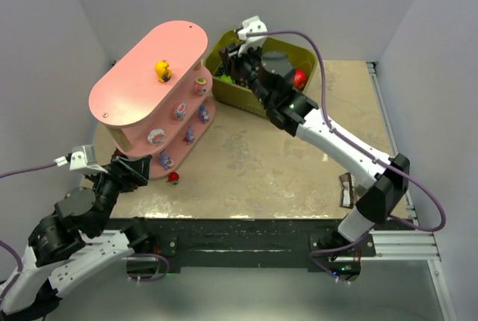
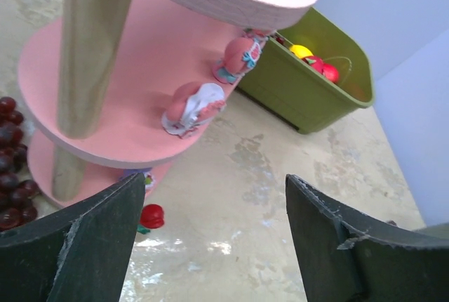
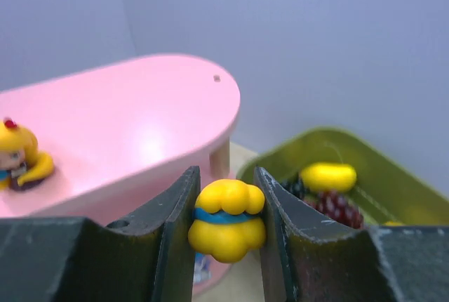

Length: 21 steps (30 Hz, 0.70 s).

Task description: Place and organize the plastic toys onto the shelf

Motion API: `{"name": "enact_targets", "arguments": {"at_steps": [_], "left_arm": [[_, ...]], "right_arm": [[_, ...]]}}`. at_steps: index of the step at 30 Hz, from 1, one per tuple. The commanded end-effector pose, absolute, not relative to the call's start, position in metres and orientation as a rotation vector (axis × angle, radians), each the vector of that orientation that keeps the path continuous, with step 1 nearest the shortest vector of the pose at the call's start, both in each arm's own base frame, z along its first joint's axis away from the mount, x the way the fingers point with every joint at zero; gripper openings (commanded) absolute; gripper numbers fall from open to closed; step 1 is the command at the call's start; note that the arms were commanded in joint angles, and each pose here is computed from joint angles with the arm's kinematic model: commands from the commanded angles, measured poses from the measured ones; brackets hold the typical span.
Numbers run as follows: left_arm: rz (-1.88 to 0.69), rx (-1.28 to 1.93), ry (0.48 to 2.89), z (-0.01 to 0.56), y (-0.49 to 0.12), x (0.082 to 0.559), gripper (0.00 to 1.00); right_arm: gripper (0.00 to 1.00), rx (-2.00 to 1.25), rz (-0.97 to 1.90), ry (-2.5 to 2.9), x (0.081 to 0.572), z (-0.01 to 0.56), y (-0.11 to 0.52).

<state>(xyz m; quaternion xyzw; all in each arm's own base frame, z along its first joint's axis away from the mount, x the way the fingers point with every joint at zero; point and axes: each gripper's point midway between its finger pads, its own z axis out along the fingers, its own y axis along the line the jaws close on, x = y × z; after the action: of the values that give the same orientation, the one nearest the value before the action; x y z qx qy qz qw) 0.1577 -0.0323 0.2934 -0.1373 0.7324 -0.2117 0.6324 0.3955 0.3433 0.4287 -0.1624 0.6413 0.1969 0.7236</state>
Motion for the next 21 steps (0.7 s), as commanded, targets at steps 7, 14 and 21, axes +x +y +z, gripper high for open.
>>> {"name": "enact_targets", "arguments": {"at_steps": [7, 14, 21], "left_arm": [[-0.613, -0.214, 1.717, 0.268, -0.071, 0.159, 0.84], [-0.641, -0.234, 1.653, 0.276, -0.065, 0.157, 0.85], [-0.634, -0.233, 1.66, 0.272, -0.066, 0.158, 0.85]], "right_arm": [[0.0, -0.691, 0.673, 1.197, 0.422, 0.49, 0.37], [0.0, -0.687, 0.798, 1.219, 0.428, 0.495, 0.378], [0.0, -0.683, 0.876, 1.235, 0.43, 0.492, 0.39]]}}
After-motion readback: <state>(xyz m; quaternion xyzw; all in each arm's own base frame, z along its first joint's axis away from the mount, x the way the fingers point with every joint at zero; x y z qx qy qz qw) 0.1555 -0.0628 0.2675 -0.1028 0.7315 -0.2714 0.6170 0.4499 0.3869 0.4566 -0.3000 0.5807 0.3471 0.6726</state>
